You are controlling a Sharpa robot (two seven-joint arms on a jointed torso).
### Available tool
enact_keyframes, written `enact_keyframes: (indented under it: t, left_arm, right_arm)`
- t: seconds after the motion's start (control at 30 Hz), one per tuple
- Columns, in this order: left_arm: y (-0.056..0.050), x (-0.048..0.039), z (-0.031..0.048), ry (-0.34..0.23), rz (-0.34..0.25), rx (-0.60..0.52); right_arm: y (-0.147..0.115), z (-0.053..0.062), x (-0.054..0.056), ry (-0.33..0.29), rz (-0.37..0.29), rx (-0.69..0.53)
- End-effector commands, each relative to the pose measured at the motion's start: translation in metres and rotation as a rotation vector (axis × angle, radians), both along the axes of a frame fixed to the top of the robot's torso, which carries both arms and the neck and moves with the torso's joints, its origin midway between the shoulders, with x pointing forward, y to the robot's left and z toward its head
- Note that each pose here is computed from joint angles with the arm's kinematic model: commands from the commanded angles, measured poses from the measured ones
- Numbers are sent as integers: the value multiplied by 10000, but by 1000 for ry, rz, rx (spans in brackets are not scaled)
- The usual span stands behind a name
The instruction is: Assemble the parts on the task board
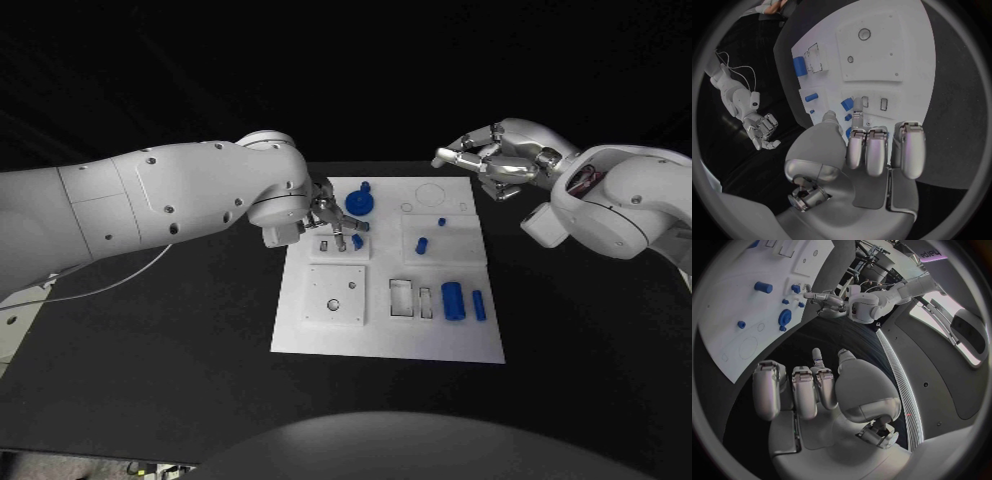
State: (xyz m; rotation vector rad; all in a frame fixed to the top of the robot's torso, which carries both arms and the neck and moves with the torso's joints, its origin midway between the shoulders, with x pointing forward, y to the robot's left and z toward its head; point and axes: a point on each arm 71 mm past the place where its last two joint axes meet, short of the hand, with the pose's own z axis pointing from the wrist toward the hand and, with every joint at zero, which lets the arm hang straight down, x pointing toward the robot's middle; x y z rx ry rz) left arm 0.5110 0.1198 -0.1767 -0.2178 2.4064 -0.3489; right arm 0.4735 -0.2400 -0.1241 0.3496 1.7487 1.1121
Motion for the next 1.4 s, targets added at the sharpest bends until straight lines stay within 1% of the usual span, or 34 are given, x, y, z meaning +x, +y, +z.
enact_keyframes:
  t: [0.03,0.27,0.47,0.83,1.4]
  left_arm:
    - [50,1,-35,39,76,87]
    - [13,35,-63,45,84,70]
    - [8,52,-99,58,91,75]
    - [8,50,-174,78,92,85]
    - [-36,62,-173,60,97,60]
  right_arm:
    - [14,-6,-4,8,12,2]
    - [22,-8,0,10,11,7]
    - [11,-13,2,16,8,9]
    - [4,-17,1,21,7,10]
    - [-15,-28,13,27,-2,5]
